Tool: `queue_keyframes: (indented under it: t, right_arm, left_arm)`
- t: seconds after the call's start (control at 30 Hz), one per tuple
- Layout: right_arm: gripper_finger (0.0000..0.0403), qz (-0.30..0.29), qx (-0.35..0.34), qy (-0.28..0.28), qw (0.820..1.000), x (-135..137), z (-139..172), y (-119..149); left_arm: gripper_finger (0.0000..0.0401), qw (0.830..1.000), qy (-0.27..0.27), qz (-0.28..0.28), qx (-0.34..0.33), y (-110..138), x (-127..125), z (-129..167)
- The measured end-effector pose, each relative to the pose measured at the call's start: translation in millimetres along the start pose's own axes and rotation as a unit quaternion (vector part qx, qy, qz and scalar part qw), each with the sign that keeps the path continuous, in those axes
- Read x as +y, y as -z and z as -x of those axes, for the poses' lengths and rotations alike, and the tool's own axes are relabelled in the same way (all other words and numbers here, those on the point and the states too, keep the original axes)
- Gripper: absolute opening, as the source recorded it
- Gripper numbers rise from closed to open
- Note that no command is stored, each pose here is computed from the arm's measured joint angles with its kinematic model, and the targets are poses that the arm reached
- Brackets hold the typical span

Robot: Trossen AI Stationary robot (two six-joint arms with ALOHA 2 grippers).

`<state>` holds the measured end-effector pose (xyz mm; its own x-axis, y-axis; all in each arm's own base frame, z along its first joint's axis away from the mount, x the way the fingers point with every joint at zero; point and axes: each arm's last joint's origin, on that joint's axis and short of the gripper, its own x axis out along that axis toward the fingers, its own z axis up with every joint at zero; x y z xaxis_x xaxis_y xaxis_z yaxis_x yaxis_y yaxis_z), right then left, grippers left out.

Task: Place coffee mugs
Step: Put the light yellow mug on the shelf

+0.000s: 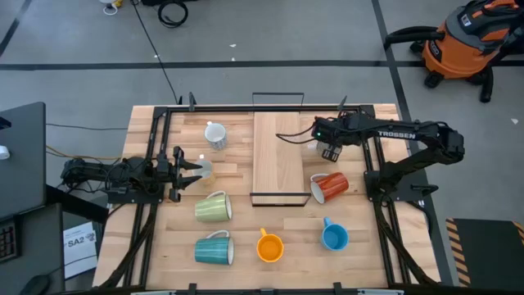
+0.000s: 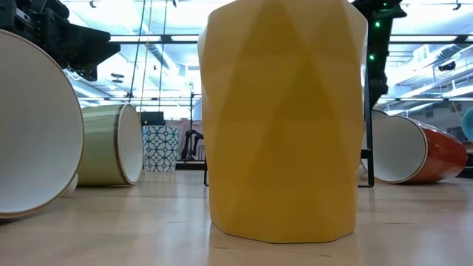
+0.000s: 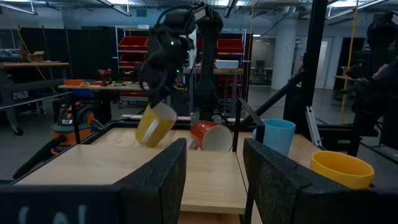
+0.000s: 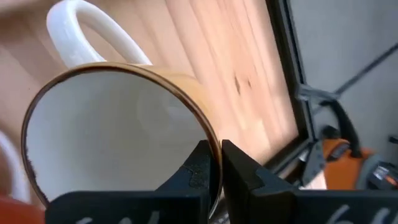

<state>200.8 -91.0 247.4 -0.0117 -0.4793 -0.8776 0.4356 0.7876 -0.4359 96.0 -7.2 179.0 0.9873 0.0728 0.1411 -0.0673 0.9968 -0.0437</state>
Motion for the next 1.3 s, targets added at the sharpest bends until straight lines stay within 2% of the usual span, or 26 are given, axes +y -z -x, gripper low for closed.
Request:
queue_keyframes:
  t: [0.37, 0.8, 1.03, 1.3]
  right_arm:
    - [0.0024, -0.028, -0.037, -0.044, 0.998, -19.5, 21.1, -15.8]
    - [0.0024, -0.097, -0.159, -0.067, 0.98, -61.8, 86.4, -49.4]
    - [0.0024, -0.107, -0.185, -0.081, 0.973, -71.3, 101.9, -96.8]
    - [0.0024, -0.103, -0.17, -0.138, 0.97, -72.1, 90.2, -159.8]
  left_arm:
    - [0.0167, 1.0, 0.0, 0.0, 0.0, 0.0, 0.0, 0.0]
    - [0.0167, 1.0, 0.0, 0.0, 0.0, 0.0, 0.0, 0.0]
    - [0.0167, 1.0, 0.0, 0.0, 0.0, 0.0, 0.0, 0.0]
    - [0.0167, 1.0, 0.0, 0.0, 0.0, 0.0, 0.0, 0.0]
